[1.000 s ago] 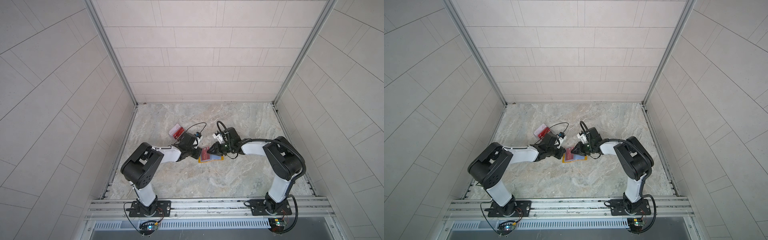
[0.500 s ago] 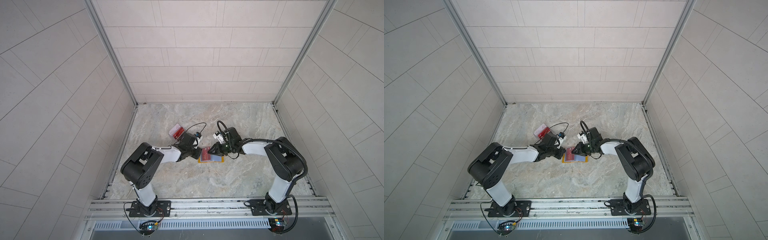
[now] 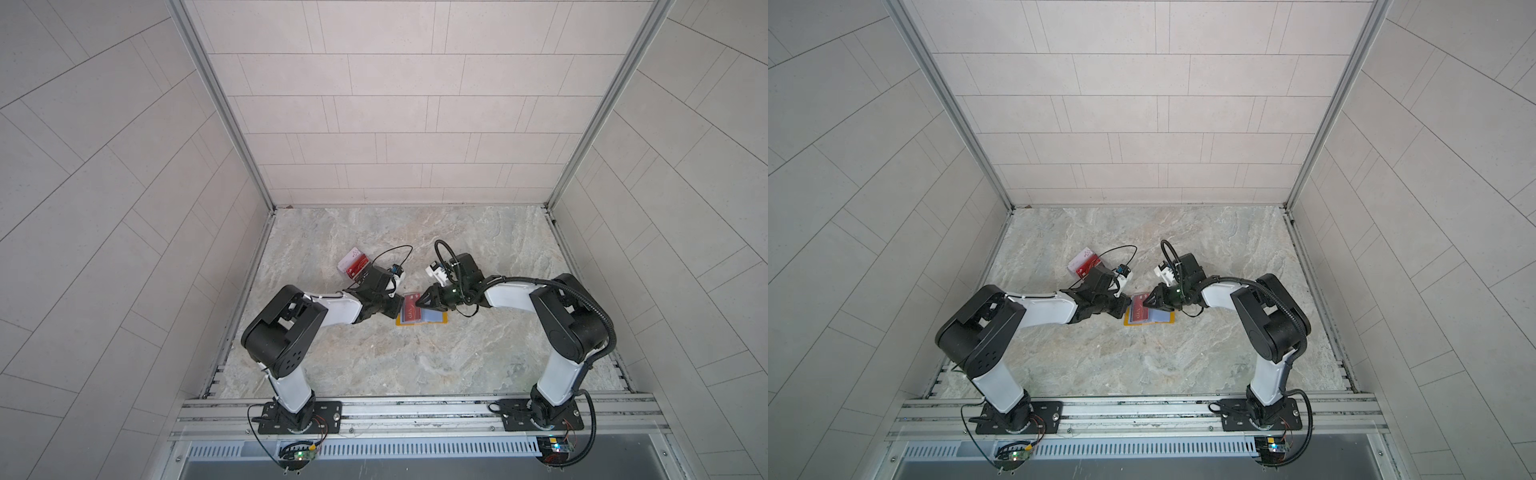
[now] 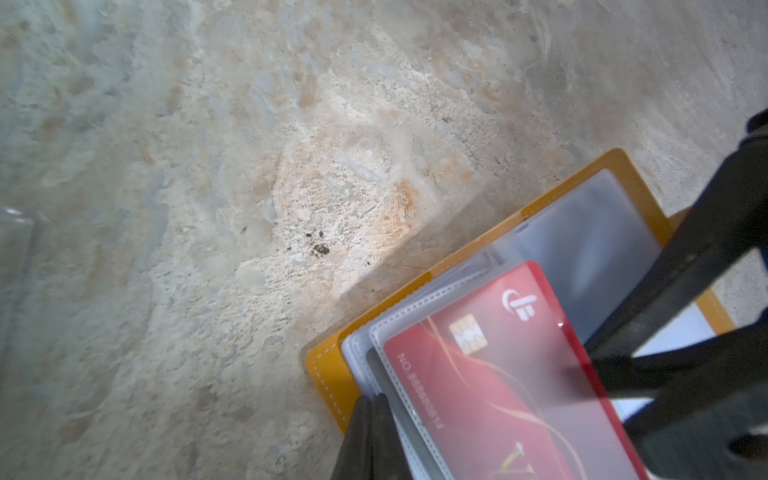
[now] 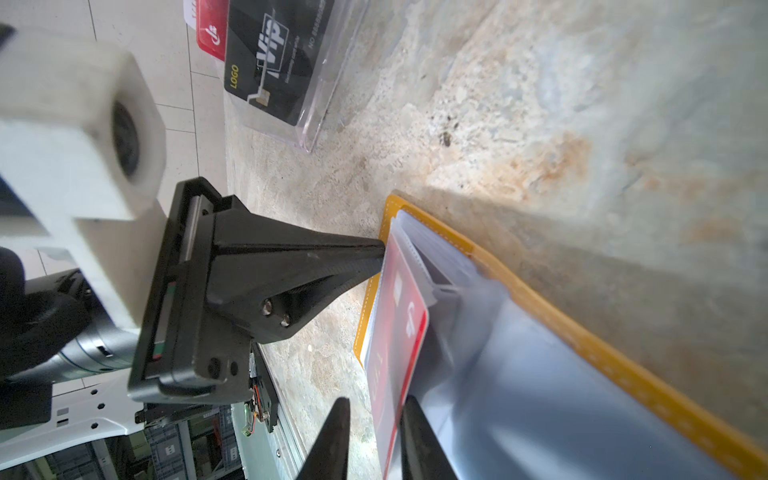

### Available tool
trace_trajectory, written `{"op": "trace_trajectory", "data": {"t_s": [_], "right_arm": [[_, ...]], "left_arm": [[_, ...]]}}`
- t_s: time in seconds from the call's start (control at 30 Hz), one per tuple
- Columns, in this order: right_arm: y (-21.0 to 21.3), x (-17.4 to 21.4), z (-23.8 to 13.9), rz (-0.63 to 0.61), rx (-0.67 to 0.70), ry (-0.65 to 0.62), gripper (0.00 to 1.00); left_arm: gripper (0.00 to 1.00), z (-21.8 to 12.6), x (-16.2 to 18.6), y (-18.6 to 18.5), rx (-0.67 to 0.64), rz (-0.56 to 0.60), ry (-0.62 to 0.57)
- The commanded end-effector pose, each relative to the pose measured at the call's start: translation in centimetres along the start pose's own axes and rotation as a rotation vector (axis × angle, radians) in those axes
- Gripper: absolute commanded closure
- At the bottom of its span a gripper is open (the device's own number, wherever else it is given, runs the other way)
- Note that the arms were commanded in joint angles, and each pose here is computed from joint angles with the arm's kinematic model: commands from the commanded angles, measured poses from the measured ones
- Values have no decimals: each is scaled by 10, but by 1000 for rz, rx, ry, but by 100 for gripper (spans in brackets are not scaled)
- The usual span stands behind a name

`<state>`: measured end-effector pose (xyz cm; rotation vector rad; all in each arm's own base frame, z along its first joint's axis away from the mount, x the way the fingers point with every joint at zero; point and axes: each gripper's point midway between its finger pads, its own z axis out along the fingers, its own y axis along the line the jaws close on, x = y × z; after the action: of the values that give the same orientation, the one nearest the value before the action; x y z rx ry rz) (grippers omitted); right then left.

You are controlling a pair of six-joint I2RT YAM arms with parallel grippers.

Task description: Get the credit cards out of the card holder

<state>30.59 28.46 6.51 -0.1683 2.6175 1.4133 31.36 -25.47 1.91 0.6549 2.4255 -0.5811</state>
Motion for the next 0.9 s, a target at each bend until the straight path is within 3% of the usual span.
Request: {"op": "trace_trajectory", "data": {"t_s": [0.0,0.87], "right_arm": [[5,-4,6,5,-43,-2,75],[-5,-3,43,60,-72,47,74]], "left_arm": [[100,3,41,6,-24,-28,131],[100,3,41,-1,17,-69,119]]}}
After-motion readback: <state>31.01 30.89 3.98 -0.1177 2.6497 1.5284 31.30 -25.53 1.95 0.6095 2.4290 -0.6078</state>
